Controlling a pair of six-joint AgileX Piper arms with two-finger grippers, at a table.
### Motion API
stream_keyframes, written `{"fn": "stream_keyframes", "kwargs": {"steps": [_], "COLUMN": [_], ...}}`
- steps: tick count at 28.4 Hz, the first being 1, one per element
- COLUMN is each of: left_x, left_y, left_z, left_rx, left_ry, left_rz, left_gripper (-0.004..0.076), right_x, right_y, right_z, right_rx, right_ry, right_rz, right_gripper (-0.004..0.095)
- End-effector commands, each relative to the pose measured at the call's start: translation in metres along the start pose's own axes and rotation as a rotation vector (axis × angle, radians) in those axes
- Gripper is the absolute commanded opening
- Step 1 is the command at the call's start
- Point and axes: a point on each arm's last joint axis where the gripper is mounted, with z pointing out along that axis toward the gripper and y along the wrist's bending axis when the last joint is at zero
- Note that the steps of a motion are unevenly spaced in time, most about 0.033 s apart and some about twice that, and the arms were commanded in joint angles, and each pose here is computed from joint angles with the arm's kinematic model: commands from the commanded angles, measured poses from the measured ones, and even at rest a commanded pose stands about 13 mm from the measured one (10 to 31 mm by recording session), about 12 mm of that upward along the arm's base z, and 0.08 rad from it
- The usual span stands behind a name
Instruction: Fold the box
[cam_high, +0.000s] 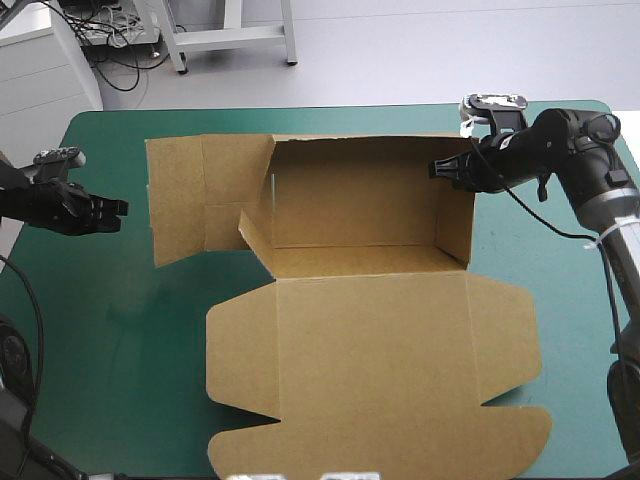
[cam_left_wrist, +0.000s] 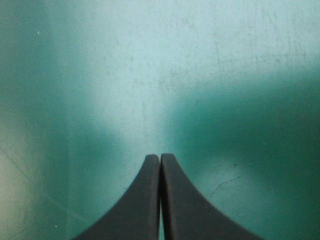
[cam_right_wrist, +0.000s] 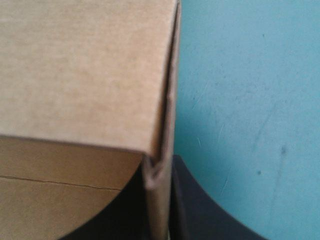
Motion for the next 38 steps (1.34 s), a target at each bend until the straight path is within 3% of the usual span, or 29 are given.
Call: {"fn": "stream_keyframes", "kwargs": {"steps": [1,5,11,24,33,35,37,38], "left_x": [-0.006,-0.007,-0.005,-0.006,-0.007,-0.007,-0.007,-0.007], "left_y": [-0.011,-0.010,-0.011,-0.013,-0.014,-0.014,-0.014,-0.014], "left_z": [-0.020,-0.020,-0.020,-0.020,-0.020,-0.020,-0.020,-0.020], "left_rx": [0.011,0.003,0.011,0.032,0.048,0.046,0.046,0.047], "left_ry": [-0.089,-0.091,-0.078,-0.082,-0.094,-0.095,-0.095,-0.096], "left_rz": [-0.002,0.001,0.001,-0.007,-0.015,-0.014,-0.014,-0.015], "left_gripper": [-0.0032,-0.0032,-0.0032,-0.0032,-0.0032,-0.0032,-0.0032,-0.0032], "right_x": [0.003,0.013,0.019,0.019,0.013,0.012,0.012,0.012], "right_y": [0.011,0.017,0.023,0.008,0.006,0.006,0.006,0.006], "right_z": [-0.032,-0.028,-0.012,0.062,0.077,0.076,0.076,0.076], "right_rx": [-0.047,-0.062,0.035,0.077,0.074,0.072,0.071,0.069], "right_ry": [0.029,0.100,0.152,0.309,0.252,0.249,0.251,0.253], "right_rz": [0.019,0.008,-0.040,0.001,-0.013,-0.028,-0.037,-0.036], "right_gripper": [-0.0008,-0.0008,-0.0008,-0.0008,-0.0004,0.0024,0.0127,0.0255]}}
